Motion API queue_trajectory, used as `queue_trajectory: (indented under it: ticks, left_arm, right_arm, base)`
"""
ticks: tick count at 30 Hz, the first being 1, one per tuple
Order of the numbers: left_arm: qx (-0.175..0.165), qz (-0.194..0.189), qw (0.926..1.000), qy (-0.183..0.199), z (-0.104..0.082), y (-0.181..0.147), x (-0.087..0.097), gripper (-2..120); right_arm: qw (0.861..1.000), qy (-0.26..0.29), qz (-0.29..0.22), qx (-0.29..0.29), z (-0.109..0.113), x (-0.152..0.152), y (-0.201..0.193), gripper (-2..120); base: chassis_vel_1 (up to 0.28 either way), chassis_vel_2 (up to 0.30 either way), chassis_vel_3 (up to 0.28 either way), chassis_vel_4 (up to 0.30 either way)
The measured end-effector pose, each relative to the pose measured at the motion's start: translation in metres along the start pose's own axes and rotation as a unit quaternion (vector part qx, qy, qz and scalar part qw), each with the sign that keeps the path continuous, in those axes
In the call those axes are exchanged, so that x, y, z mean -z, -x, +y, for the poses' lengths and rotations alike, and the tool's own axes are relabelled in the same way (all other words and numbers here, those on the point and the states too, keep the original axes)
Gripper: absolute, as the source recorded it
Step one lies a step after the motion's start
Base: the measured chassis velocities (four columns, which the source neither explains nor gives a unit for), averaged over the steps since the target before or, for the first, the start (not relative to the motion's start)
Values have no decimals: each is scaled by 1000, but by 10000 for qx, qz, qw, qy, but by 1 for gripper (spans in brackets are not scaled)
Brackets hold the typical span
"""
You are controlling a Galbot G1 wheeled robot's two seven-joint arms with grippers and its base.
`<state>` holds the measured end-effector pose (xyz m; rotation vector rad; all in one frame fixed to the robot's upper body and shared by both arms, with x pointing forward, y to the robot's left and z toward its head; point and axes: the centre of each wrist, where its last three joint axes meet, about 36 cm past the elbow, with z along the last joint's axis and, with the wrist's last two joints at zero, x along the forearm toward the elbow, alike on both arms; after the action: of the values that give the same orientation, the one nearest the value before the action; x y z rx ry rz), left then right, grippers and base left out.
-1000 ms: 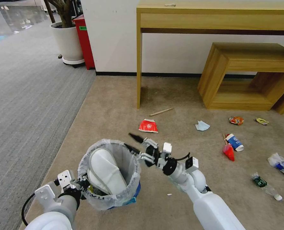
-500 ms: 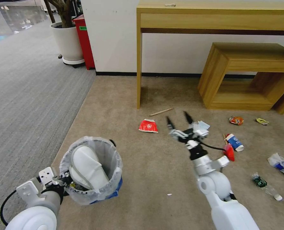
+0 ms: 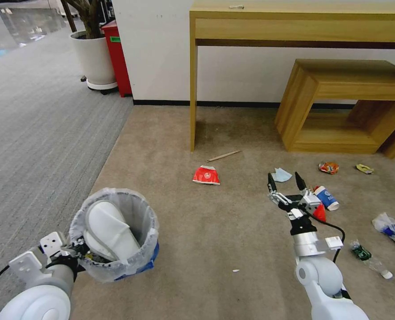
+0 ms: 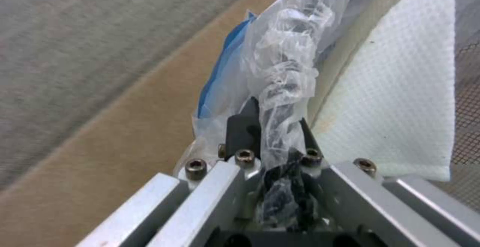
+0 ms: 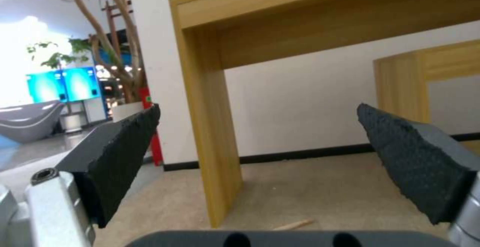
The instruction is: Pick up the trash bin and place the garbage on the floor into it.
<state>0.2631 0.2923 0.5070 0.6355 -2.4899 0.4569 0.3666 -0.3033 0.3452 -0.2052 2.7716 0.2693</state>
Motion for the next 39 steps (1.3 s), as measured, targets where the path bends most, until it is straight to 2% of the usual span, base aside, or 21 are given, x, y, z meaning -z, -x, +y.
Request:
queue_trajectory:
  ticks: [4,27,39]
  left_arm:
    - [146,-128,9998,95,1,-1,-2,1]
    - [41,-211,9997,68,-6,-9,-8,1]
    - [-24,-157,9998,74,-7,-11,-10,1]
  right_arm:
    - [10000,-20,-8,-32,-2,0,-4,100]
    - [9992,114,-101,369,2,-1,-2,100]
    - [9992,131,-79,375,2,-3,-2,100]
  base:
    - [0,0,0,0]
    - [-7,8,7,-4]
    - [-183,185,178,-180]
